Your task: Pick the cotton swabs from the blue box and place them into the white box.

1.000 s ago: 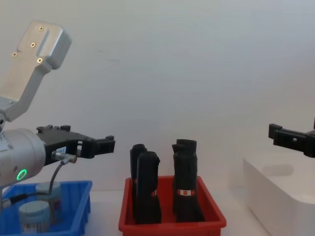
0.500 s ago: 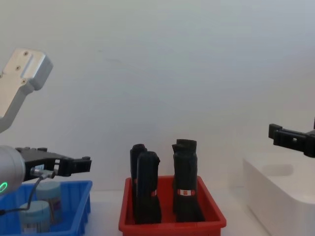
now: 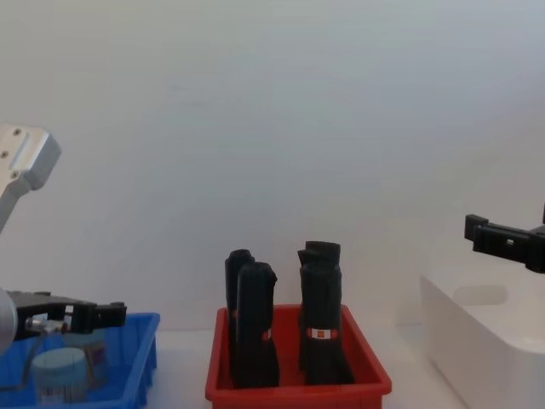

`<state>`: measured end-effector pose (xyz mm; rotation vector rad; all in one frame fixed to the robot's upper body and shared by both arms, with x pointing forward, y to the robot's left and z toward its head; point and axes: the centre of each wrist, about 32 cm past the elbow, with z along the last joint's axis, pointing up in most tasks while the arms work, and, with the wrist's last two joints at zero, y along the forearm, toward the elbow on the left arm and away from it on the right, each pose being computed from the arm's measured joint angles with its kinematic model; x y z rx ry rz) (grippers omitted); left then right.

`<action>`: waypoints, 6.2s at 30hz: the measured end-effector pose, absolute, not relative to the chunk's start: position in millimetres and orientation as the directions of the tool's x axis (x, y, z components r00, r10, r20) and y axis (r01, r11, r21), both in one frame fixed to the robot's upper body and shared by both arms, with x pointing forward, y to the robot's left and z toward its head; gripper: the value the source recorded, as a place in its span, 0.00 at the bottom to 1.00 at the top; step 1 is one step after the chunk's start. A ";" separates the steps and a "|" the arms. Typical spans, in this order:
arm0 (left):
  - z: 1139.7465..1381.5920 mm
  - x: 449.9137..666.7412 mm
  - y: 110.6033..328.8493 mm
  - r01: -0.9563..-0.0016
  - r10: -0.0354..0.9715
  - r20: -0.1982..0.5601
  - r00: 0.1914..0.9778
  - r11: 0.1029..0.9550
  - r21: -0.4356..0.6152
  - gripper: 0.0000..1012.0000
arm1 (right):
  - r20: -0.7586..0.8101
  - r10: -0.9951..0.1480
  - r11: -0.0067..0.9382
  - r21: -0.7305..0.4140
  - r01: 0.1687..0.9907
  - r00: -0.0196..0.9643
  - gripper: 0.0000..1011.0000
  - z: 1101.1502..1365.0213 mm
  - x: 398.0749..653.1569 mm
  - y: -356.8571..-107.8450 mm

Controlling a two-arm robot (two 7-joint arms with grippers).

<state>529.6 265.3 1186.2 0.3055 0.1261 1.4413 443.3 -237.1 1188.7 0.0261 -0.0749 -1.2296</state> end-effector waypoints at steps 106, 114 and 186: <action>1272.7 526.9 265.7 -0.912 0.908 0.134 0.398 0.375 0.168 0.66 | 0.043 -0.942 0.335 0.061 0.940 0.333 0.99 1188.8 443.3 -237.1; 1300.5 525.5 258.1 -0.856 0.853 0.125 0.507 0.480 0.192 0.66 | 0.043 -0.942 0.335 0.060 0.940 0.333 0.99 1188.7 443.3 -237.1; 1351.6 535.6 233.6 -0.671 0.682 0.048 0.730 0.701 0.241 0.66 | 0.080 -0.738 0.674 0.063 0.736 0.670 0.99 1210.6 465.2 -224.6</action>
